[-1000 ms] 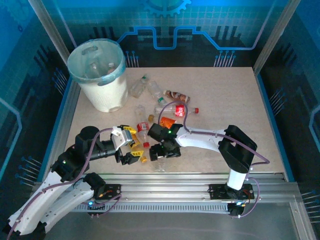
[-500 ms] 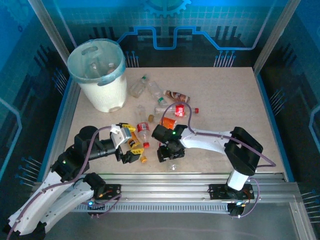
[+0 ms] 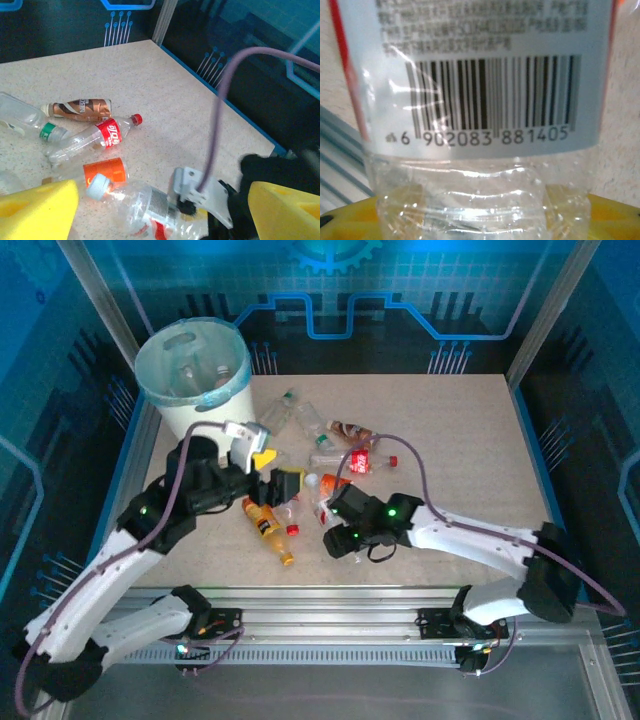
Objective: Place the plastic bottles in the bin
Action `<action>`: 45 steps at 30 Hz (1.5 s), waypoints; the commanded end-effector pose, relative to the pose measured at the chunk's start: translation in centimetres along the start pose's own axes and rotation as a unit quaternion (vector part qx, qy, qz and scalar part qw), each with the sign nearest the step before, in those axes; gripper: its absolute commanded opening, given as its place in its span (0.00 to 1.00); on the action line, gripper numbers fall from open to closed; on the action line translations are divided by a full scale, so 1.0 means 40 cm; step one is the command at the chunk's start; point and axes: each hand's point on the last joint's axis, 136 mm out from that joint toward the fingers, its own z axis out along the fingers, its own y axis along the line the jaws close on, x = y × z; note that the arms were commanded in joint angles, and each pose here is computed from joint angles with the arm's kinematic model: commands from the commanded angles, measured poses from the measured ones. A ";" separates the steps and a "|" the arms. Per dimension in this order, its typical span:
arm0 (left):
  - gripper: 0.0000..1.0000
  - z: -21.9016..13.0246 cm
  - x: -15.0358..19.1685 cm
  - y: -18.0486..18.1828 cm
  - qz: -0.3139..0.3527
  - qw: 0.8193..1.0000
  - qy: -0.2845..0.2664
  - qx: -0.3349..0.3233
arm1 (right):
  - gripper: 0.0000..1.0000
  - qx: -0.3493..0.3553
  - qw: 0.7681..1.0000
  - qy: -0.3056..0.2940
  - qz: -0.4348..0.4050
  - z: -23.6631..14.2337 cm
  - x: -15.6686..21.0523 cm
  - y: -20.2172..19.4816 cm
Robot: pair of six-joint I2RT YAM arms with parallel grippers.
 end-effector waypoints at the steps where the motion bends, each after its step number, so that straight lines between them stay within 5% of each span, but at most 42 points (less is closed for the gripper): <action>1: 0.89 0.034 -0.020 0.010 -0.077 0.996 0.029 -0.019 | 0.64 -0.024 0.994 -0.094 -0.042 -0.061 -0.080 0.019; 9: 0.86 0.092 -0.102 0.040 -0.183 0.983 0.007 0.013 | 0.64 -0.054 0.967 -0.235 -0.075 -0.211 -0.191 0.033; 16: 0.78 0.092 -0.119 -0.004 -0.172 0.982 0.003 0.078 | 0.64 -0.072 0.950 -0.291 -0.090 -0.277 -0.242 0.052; 23: 0.70 0.079 -0.111 0.010 -0.158 0.985 0.000 0.065 | 0.65 -0.109 0.942 -0.303 -0.097 -0.268 -0.251 0.087; 32: 0.41 0.060 -0.120 0.036 -0.150 0.987 -0.033 0.044 | 0.66 -0.118 0.945 -0.285 -0.108 -0.244 -0.242 0.105; 35: 0.41 0.064 -0.119 0.031 -0.150 0.987 -0.029 0.051 | 0.66 -0.121 0.943 -0.288 -0.112 -0.246 -0.243 0.110; 38: 0.50 0.068 -0.113 0.030 -0.151 0.987 -0.024 0.054 | 0.67 -0.124 0.943 -0.286 -0.116 -0.243 -0.244 0.116; 45: 0.29 0.063 -0.113 0.032 -0.142 0.988 -0.025 0.048 | 0.67 -0.125 0.945 -0.280 -0.113 -0.233 -0.240 0.116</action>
